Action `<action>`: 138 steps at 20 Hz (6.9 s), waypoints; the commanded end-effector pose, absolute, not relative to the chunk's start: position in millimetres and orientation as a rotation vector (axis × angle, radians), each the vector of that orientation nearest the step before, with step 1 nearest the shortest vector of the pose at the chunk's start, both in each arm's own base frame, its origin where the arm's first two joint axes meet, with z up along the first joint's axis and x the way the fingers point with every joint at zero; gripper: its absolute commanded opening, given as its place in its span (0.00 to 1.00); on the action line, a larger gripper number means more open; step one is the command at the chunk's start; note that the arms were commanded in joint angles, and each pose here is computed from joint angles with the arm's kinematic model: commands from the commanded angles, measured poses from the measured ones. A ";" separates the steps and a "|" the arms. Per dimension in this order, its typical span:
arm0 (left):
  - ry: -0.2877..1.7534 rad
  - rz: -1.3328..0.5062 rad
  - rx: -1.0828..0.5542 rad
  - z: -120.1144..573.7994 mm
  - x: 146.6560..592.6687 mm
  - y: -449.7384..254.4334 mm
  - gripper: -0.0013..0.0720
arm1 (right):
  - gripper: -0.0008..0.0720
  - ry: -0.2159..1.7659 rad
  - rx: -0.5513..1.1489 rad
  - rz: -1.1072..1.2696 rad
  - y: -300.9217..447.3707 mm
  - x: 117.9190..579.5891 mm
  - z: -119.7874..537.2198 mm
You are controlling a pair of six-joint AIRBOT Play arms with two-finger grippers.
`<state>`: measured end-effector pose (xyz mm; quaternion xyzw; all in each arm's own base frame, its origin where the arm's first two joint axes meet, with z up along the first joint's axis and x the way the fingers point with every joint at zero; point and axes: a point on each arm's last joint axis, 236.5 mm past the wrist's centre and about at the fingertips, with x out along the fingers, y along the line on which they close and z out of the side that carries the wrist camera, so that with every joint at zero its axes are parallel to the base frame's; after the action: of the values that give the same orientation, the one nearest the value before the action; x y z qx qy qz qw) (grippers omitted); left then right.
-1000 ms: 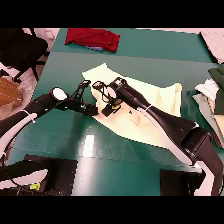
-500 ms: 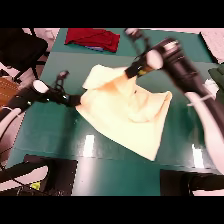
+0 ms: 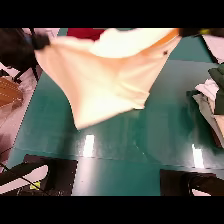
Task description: Fold the shirts.
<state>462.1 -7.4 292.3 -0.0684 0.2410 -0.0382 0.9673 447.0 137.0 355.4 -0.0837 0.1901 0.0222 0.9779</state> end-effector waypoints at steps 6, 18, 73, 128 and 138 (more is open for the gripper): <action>0.142 -0.070 -0.082 484.3 366.9 -11.9 0.05 | 0.04 0.127 -0.048 -0.046 50.4 341.6 472.3; 0.032 -0.134 -0.082 526.3 238.5 -31.7 0.05 | 0.04 0.235 0.182 0.107 19.0 209.6 455.0; 1.275 -0.192 -0.453 13.7 341.3 -57.2 0.89 | 0.67 1.113 0.731 0.205 -37.5 418.7 12.4; 1.218 -0.155 -0.600 -4.8 300.0 -72.7 0.05 | 0.85 1.313 0.866 0.173 0.6 353.1 -58.6; 1.182 -0.111 -0.541 2.1 310.3 -57.2 0.05 | 0.85 1.405 0.852 0.209 15.3 350.9 -67.3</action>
<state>307.9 -61.2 1.4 -0.2557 0.5539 -0.0578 0.7903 357.4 3.7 -65.5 0.3919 0.6068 0.0796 0.6869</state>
